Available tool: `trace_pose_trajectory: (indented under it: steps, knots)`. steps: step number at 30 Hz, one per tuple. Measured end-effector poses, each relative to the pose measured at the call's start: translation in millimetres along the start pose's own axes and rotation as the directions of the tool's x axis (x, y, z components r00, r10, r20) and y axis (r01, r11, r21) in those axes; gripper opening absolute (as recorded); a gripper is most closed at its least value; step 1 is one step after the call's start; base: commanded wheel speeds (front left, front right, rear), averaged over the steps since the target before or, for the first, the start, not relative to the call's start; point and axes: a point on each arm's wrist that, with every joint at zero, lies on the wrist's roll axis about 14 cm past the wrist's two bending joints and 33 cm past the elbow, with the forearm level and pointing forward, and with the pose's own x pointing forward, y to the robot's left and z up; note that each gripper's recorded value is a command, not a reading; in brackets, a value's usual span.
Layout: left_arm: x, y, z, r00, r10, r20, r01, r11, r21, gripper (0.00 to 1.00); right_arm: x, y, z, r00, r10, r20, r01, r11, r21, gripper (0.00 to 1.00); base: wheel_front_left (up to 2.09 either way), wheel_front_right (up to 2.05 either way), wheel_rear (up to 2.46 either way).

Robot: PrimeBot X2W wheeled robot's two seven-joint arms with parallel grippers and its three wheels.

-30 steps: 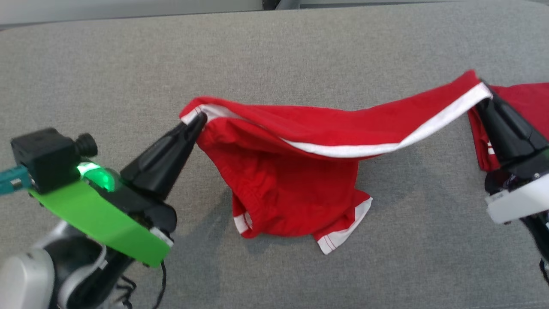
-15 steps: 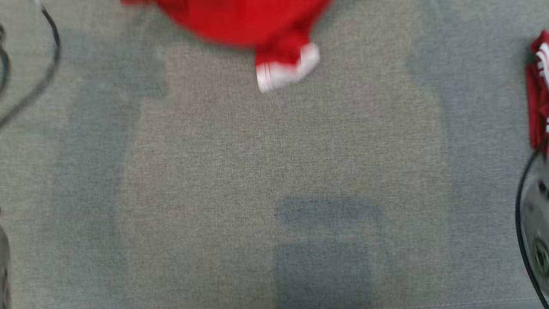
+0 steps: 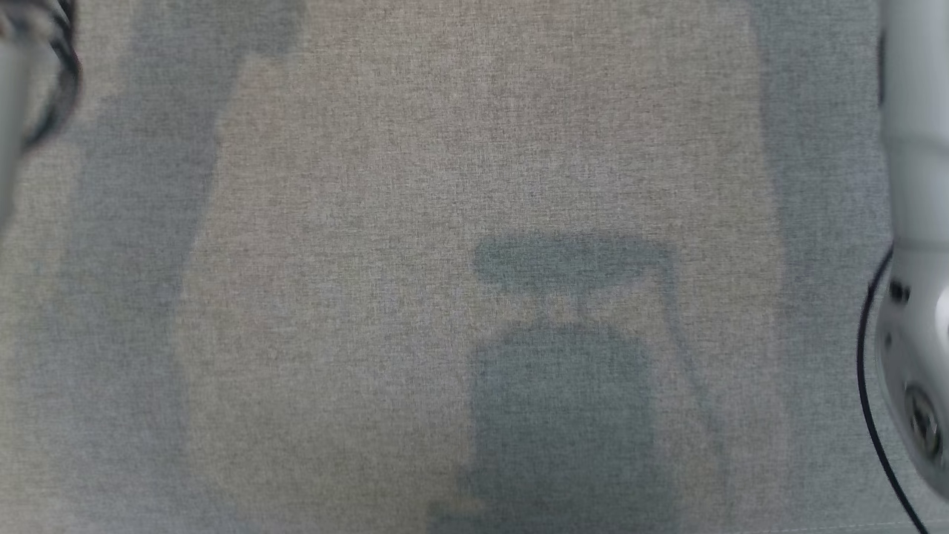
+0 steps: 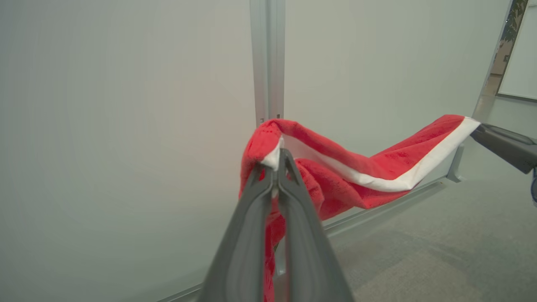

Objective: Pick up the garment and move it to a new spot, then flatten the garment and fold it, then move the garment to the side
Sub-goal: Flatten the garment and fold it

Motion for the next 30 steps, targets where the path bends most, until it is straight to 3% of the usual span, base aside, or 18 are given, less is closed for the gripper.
trace_pose_trajectory:
  steps: [5,10,17,21,25,29,30]
  knots:
    - [-62,-25,-71,0.986,-0.057,-0.154,0.047,0.997,-0.068,0.0,-78,19,-68,0.981,0.077,-0.176,-0.077,0.997,0.006,0.0,0.0,0.0,0.0]
    - [-138,-49,-119,0.945,-0.078,-0.319,0.033,0.989,-0.146,0.0,-167,20,-94,0.946,0.091,-0.312,-0.085,0.996,0.032,0.0,0.0,0.0,0.0]
    - [-222,-96,-133,0.915,-0.051,-0.401,-0.081,0.949,-0.305,0.0,-266,32,-82,0.897,0.133,-0.422,-0.13,0.991,0.036,0.0,0.0,0.0,0.0]
    - [-264,-120,-132,0.9,0.02,-0.435,-0.187,0.92,-0.345,0.0,-321,37,-76,0.855,0.148,-0.498,-0.153,0.988,0.032,0.0,0.0,0.0,0.0]
    - [-305,-143,-125,0.881,0.098,-0.463,-0.294,0.879,-0.375,0.0,-371,36,-61,0.828,0.129,-0.546,-0.125,0.991,0.044,0.0,0.0,0.0,0.0]
    - [-340,-170,-113,0.866,0.152,-0.477,-0.382,0.817,-0.432,0.0,-416,44,-42,0.81,0.116,-0.575,-0.088,0.993,0.077,0.0,0.0,0.0,0.0]
    - [-340,-170,-113,0.866,0.152,-0.477,-0.382,0.817,-0.432,0.0,-416,44,-42,0.81,0.116,-0.575,-0.088,0.993,0.077,0.0,0.0,0.0,0.0]
